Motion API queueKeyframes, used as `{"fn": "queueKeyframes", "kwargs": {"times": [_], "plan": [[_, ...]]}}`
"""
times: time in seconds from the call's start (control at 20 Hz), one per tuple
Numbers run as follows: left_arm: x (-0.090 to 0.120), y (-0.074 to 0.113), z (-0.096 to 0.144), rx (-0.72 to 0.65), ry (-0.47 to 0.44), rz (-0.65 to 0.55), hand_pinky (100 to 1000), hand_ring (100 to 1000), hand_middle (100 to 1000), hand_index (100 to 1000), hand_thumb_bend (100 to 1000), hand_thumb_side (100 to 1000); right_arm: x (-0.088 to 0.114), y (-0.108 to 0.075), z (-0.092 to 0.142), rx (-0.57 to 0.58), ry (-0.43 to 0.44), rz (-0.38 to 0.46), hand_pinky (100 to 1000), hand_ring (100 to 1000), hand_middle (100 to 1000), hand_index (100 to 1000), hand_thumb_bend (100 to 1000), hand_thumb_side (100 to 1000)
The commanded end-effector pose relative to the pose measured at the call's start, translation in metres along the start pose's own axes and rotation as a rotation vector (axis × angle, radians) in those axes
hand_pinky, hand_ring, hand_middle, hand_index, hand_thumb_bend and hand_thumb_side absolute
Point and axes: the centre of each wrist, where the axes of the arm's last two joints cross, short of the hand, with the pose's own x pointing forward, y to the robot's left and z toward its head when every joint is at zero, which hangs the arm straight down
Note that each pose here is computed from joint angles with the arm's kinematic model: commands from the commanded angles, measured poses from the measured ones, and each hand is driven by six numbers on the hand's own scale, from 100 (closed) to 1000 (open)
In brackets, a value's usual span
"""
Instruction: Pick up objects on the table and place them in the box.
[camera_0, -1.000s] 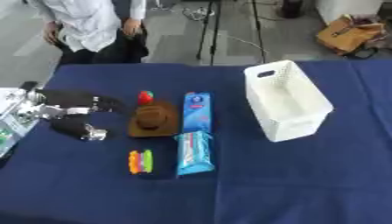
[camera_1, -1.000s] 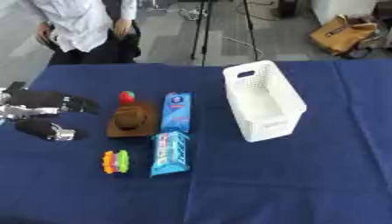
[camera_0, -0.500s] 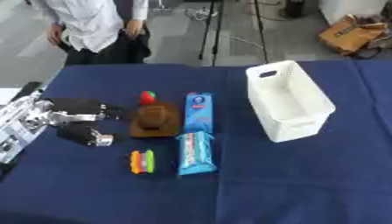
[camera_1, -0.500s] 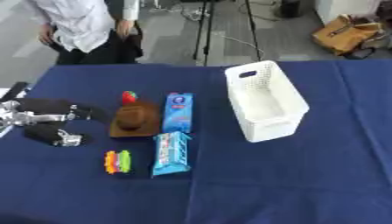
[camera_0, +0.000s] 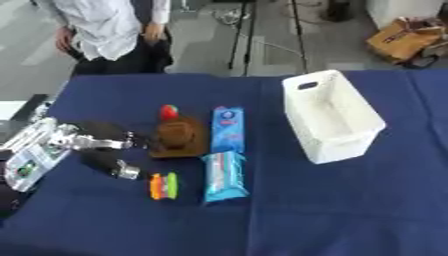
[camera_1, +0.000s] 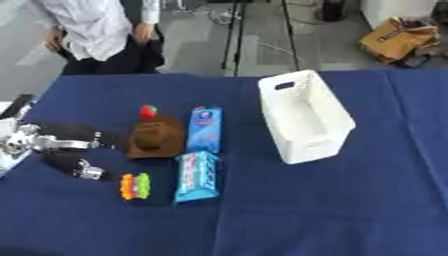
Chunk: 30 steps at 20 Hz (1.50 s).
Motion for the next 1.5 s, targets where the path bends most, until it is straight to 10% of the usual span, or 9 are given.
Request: {"fn": "queueKeyframes", "kwargs": {"times": [0.05, 0.3, 0.55, 0.95, 1.5], "plan": [[-0.002, 0.011, 0.008, -0.034, -0.011, -0.029, 1000, 1000, 1000, 1000, 532, 1000, 0.001, -0.008, -0.004, -0.031, -0.011, 0.0, 884, 914, 881, 857, 100, 1000], [-0.003, 0.006, 0.005, -0.013, -0.01, 0.026, 1000, 1000, 1000, 1000, 281, 1000, 0.001, -0.007, -0.003, -0.03, -0.008, -0.006, 882, 913, 877, 852, 100, 1000], [-0.002, 0.003, 0.001, -0.033, 0.003, 0.069, 1000, 1000, 1000, 1000, 324, 1000, 0.002, -0.007, -0.003, -0.033, -0.01, -0.014, 882, 912, 876, 850, 100, 1000], [0.002, 0.001, -0.005, -0.132, 0.028, 0.035, 1000, 1000, 1000, 1000, 643, 1000, 0.002, -0.006, -0.002, -0.037, -0.006, -0.026, 877, 910, 872, 841, 100, 1000], [0.007, -0.002, -0.009, -0.114, 0.035, -0.071, 1000, 1000, 1000, 1000, 522, 1000, 0.003, -0.005, -0.001, -0.035, 0.0, -0.039, 874, 908, 866, 827, 100, 1000]]}}
